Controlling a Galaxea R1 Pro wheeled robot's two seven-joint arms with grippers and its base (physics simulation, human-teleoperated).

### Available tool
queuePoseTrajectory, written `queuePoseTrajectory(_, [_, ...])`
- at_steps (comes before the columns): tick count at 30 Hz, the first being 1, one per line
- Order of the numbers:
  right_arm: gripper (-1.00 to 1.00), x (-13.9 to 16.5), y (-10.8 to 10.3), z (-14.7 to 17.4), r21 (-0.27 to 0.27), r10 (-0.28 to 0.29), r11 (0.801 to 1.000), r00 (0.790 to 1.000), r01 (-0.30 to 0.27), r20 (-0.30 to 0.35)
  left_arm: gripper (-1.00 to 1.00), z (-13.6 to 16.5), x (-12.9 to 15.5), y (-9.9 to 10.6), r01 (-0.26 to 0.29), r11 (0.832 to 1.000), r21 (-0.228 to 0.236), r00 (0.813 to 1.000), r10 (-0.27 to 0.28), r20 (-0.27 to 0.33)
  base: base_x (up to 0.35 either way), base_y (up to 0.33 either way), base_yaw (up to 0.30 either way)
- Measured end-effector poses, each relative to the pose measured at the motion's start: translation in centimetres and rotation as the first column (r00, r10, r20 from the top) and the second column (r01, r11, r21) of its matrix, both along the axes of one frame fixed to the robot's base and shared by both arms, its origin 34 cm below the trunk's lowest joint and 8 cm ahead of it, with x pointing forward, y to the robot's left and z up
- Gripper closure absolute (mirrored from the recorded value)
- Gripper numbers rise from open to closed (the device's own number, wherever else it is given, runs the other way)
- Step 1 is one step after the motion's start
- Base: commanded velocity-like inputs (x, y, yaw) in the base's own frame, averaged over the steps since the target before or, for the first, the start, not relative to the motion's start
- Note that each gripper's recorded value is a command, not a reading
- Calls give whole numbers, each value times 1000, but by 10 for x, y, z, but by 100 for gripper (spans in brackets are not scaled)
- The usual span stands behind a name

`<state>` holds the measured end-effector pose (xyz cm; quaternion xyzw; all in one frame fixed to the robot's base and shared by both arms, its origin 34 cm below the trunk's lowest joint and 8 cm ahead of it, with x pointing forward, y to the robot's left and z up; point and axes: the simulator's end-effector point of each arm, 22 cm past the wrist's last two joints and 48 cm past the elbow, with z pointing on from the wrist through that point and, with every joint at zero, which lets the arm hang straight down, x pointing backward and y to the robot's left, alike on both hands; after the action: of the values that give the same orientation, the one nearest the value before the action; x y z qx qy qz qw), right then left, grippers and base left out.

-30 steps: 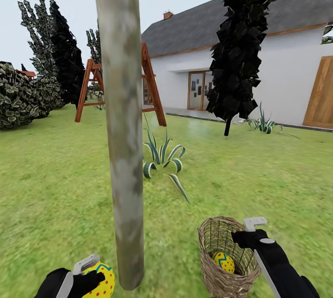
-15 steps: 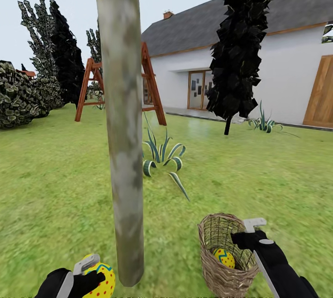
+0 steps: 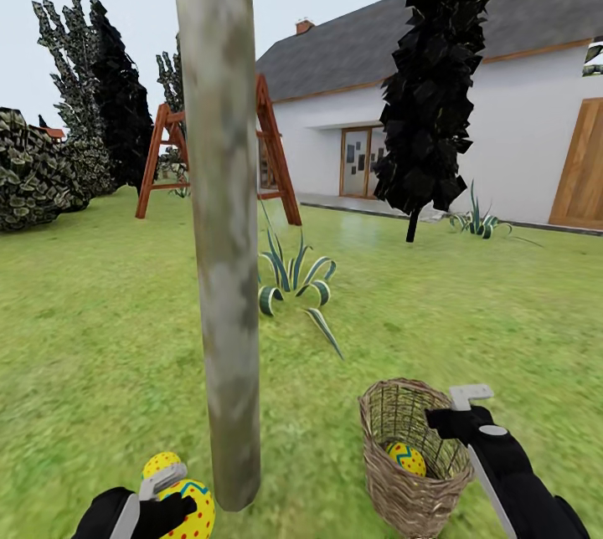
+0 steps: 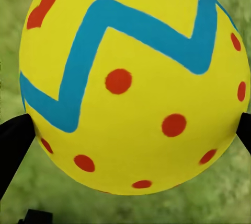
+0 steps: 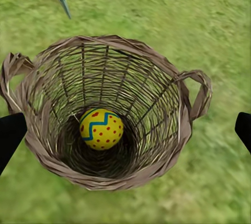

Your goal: Take the three Easter eggs out of the wicker basket on the lawn in the garden, then place them on the lawn next to a single tree (choose any tree) so that all three eggs are next to the same tree and none are left in the basket.

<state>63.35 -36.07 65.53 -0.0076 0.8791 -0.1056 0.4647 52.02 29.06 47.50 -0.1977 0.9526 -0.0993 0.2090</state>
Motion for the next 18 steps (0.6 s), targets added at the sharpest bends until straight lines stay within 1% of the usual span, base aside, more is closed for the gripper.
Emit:
queuePoseTrajectory(8, [-100,-3,6,-18,6,6,1000,1000,-6,-1,100,-17,-3,0,1,1000,1,1000,-1,0,0,0,0])
queuePoseTrajectory(18, [-100,-7,8,-40,7,10,1000,1000,-10,-1,100,-38,-8,0,1,1000,1,1000,-1,0,0,0,0])
